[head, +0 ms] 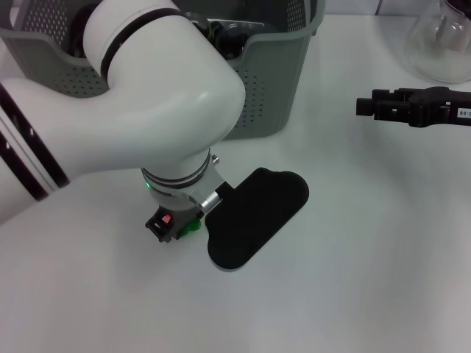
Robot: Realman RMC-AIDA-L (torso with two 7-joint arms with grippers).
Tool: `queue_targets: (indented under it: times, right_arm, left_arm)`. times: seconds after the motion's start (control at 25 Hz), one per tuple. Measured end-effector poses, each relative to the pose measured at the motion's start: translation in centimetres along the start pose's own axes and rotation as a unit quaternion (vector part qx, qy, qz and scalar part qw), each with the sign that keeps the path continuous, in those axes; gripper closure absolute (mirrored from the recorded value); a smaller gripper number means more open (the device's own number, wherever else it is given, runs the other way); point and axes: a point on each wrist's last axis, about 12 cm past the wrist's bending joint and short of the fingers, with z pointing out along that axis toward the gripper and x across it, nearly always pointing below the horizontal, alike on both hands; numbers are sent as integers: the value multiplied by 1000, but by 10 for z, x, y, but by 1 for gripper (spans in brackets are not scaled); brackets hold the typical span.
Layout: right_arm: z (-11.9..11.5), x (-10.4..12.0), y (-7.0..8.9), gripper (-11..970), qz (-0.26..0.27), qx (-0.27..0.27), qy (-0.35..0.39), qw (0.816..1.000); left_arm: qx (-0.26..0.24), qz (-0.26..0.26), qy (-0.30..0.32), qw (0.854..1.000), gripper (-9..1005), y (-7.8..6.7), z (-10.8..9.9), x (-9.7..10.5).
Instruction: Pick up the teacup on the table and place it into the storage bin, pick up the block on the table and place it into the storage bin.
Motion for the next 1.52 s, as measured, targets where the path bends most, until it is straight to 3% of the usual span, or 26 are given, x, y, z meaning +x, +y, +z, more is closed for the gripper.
queue_targets:
  times: [0.16, 0.32, 0.44, 0.56, 0.6, 0.68, 0.72, 0.76, 0.8, 0.88, 1.0, 1.04, 1.12, 1.2, 1.4, 1.52]
  right_arm:
    - [0, 0, 0, 363, -1, 1, -1, 1000]
    - [-2, -1, -1, 363, -2, 2, -2, 1000]
    - [-4, -2, -2, 362, -6, 4, -1, 1000]
    - [-8, -2, -4, 361, -10, 7, 0, 1000]
    - [-9, -2, -4, 361, -11, 9, 0, 1000]
    - [-11, -2, -5, 361, -15, 11, 1, 1000]
    - [-12, -2, -6, 361, -17, 11, 2, 1000]
    - [-12, -2, -6, 362, -19, 12, 2, 1000]
    - [-13, -3, -6, 362, -21, 13, 3, 1000]
    - [-14, -4, -7, 362, -25, 14, 5, 1000]
    - [-15, -8, -7, 362, -29, 13, 7, 999]
    - [-16, -9, -8, 362, -30, 13, 8, 999]
    - [-16, -10, -8, 363, -31, 13, 8, 999]
    - [-16, -10, -8, 363, -31, 13, 8, 999]
    - [-15, -11, -7, 364, -33, 12, 8, 999]
    - [-15, -11, -7, 364, -34, 11, 9, 999]
  left_arm:
    - [-2, -10, -3, 1000, 586, 1, -3, 2]
    - [2, -52, -49, 997, 582, 0, -19, 9]
    - [2, -128, -132, 983, 580, -1, -38, 20]
    - [-7, -232, -232, 945, 577, -3, -54, 42]
    - [-14, -273, -272, 923, 576, -5, -59, 52]
    - [-30, -347, -345, 872, 574, -13, -65, 72]
    - [-46, -394, -384, 834, 574, -18, -69, 87]
    - [-55, -422, -403, 810, 573, -22, -72, 96]
    - [-71, -460, -427, 775, 572, -29, -76, 111]
    - [-97, -517, -452, 720, 570, -42, -86, 136]
    - [-138, -578, -450, 666, 567, -59, -104, 169]
    - [-138, -578, -450, 666, 566, -59, -104, 169]
    - [-179, -636, -405, 632, 565, -68, -124, 204]
    - [-192, -660, -379, 619, 563, -66, -129, 217]
    - [-208, -717, -282, 603, 558, -45, -119, 241]
    - [-205, -737, -222, 605, 556, -26, -105, 246]
